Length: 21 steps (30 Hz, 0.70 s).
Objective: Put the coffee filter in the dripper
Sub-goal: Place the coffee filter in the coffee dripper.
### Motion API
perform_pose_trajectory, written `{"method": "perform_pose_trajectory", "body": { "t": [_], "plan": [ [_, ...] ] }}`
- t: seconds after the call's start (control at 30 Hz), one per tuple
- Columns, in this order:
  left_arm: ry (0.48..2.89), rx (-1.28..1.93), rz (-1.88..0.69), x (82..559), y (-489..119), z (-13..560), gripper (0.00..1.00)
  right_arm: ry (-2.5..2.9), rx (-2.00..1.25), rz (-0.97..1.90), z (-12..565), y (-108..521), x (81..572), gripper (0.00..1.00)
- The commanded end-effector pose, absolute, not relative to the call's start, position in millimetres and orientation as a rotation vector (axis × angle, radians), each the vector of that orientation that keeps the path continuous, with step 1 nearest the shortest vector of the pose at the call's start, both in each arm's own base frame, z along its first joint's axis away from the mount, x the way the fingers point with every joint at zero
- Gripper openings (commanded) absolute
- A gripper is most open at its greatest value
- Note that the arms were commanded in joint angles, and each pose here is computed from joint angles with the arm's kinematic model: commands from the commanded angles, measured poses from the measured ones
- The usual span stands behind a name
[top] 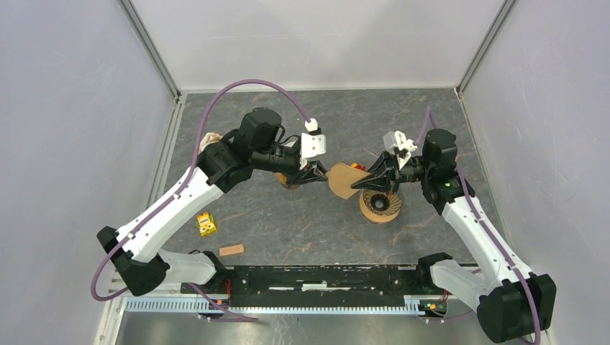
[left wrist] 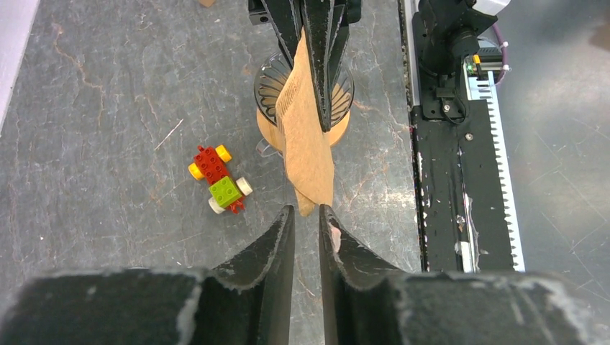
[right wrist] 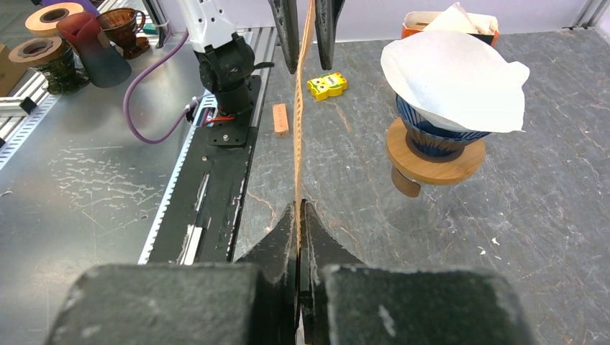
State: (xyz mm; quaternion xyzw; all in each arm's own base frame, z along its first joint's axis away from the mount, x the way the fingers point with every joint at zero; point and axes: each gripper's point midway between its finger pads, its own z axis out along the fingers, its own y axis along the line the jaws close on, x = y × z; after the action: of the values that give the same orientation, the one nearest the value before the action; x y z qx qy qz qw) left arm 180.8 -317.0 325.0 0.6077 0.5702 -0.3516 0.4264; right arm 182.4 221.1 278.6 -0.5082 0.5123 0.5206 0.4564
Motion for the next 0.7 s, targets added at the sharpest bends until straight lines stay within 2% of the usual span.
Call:
{"method": "perform_pose_trajectory", "body": {
  "t": [0.0, 0.17, 0.67],
  "plan": [
    [1.324, 1.517, -0.888, 181.4, -322.4, 347.1, 0.22, 1.216, -1.274, 1.273, 285.0, 220.6, 178.2, 0.00],
    [1.315, 1.521, -0.903, 180.4, -324.3, 350.5, 0.17, 1.220, -1.273, 1.275, 283.1, 220.7, 178.3, 0.00],
    [1.297, 1.527, -0.907, 179.2, -318.1, 351.8, 0.14, 1.212, -1.278, 1.279, 283.1, 220.1, 176.8, 0.00]
  ]
}}
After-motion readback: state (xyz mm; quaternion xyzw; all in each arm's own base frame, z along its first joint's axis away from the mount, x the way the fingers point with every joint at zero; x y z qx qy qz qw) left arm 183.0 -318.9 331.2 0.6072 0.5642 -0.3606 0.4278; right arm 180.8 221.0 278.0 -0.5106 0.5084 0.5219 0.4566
